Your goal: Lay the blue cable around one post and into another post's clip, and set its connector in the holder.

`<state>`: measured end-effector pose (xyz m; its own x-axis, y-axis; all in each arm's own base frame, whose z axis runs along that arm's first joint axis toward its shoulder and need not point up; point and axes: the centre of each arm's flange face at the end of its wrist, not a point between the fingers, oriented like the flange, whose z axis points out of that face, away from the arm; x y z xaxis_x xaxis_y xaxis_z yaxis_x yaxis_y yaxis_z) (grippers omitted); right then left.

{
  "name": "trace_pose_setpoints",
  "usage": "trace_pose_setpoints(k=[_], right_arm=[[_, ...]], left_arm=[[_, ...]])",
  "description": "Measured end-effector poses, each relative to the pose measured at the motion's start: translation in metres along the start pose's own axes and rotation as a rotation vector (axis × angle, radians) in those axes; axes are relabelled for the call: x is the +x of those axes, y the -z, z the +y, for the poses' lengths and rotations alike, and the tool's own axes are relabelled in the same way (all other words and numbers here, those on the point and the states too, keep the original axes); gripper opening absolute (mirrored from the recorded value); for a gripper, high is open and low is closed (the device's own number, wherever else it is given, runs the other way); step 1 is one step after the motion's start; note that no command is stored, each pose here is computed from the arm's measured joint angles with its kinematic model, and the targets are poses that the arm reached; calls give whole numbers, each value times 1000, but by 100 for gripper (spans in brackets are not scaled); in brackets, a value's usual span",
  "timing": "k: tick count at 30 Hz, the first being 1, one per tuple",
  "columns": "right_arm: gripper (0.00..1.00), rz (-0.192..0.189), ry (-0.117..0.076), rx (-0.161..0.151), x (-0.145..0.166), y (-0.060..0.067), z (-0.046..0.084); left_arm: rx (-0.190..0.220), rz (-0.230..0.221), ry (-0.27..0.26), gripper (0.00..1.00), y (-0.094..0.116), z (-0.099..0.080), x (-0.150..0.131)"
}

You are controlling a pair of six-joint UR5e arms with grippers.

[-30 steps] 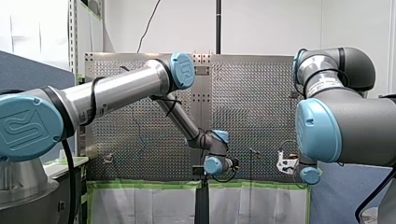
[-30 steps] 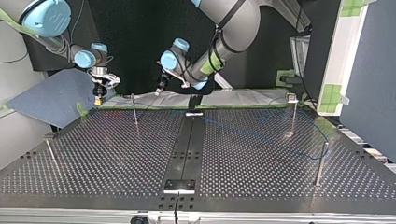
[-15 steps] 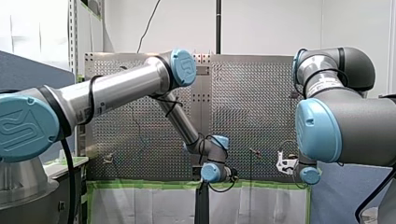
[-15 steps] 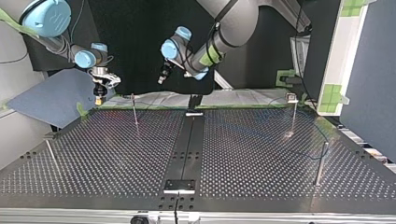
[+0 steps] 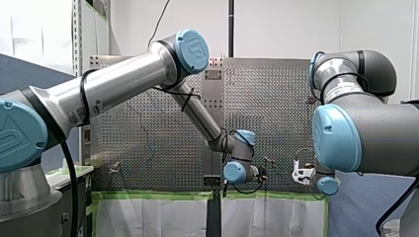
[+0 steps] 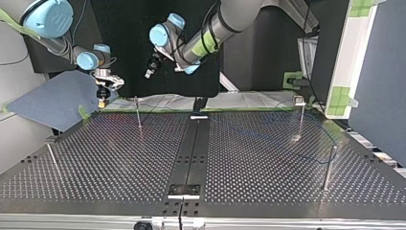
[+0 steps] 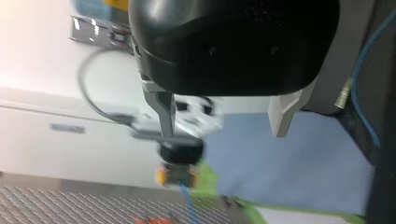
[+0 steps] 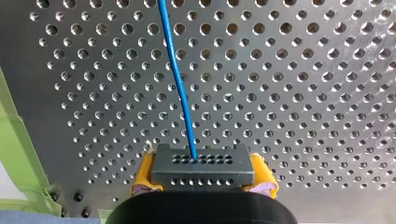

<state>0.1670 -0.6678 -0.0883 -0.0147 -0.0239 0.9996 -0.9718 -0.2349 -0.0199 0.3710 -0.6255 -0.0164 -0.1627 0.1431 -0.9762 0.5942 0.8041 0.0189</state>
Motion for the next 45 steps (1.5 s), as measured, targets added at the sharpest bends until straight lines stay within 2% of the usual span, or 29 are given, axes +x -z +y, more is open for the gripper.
trace_pose_setpoints(k=[5, 10, 16, 20, 25, 29, 34, 45], right_arm=[[5, 0, 0, 8, 0, 0, -2], [5, -1, 0, 12, -1, 0, -3], [5, 0, 0, 16, -1, 0, -5], [5, 0, 0, 18, -1, 0, -6], [5, -1, 0, 19, -1, 0, -7], [5, -2, 0, 19, -1, 1, -7], [5, -2, 0, 20, -2, 1, -8], [5, -3, -1, 22, -2, 1, -9]], left_arm=[[16, -24, 17, 100, -1, -15, -29], [12, -46, 56, 100, -5, -22, -43], [-24, -65, 110, 100, -8, -21, -49], [-60, -71, 133, 100, -10, -14, -50], [-102, -74, 138, 100, -14, -8, -49], [-132, -57, 124, 100, -19, -7, -39], [-144, -25, 106, 100, -24, -11, -26], [-187, -17, 112, 100, -31, -6, -30]])
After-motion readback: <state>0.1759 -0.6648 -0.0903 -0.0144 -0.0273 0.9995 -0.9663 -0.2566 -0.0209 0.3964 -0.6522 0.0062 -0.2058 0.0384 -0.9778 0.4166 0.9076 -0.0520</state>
